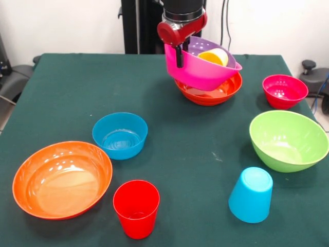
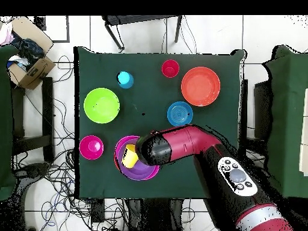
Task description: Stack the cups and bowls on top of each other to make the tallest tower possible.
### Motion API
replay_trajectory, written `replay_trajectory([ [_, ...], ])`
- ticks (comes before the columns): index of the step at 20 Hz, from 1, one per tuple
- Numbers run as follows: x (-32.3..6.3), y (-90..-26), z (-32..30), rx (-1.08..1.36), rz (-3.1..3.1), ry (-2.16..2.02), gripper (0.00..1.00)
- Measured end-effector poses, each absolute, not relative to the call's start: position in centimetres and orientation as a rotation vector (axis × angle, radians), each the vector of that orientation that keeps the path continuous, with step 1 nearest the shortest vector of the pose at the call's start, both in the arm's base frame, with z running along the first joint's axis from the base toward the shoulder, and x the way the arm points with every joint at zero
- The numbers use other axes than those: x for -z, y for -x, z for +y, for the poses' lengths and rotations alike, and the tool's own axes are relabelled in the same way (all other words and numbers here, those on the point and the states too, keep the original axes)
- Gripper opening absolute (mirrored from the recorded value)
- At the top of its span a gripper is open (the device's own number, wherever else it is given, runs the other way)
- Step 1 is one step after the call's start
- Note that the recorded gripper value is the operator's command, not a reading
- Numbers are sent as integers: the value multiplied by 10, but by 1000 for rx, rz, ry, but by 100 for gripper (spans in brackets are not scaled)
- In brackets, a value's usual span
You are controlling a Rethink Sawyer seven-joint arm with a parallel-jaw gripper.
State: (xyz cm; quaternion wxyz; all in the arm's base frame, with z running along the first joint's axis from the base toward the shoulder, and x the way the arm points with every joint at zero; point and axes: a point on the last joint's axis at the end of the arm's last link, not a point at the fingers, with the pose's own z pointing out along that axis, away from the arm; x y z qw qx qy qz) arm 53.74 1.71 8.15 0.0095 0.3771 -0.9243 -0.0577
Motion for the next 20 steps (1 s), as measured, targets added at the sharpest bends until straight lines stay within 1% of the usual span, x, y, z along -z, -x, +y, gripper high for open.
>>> replay_trajectory([
  [6,-81,-529,27,201,-2865,-1188,0],
  [7,-80,-527,31,205,-2863,-1197,100],
  [14,-80,-525,37,211,-2883,-1214,100],
  [20,-90,-528,34,248,-2946,-1147,100],
])
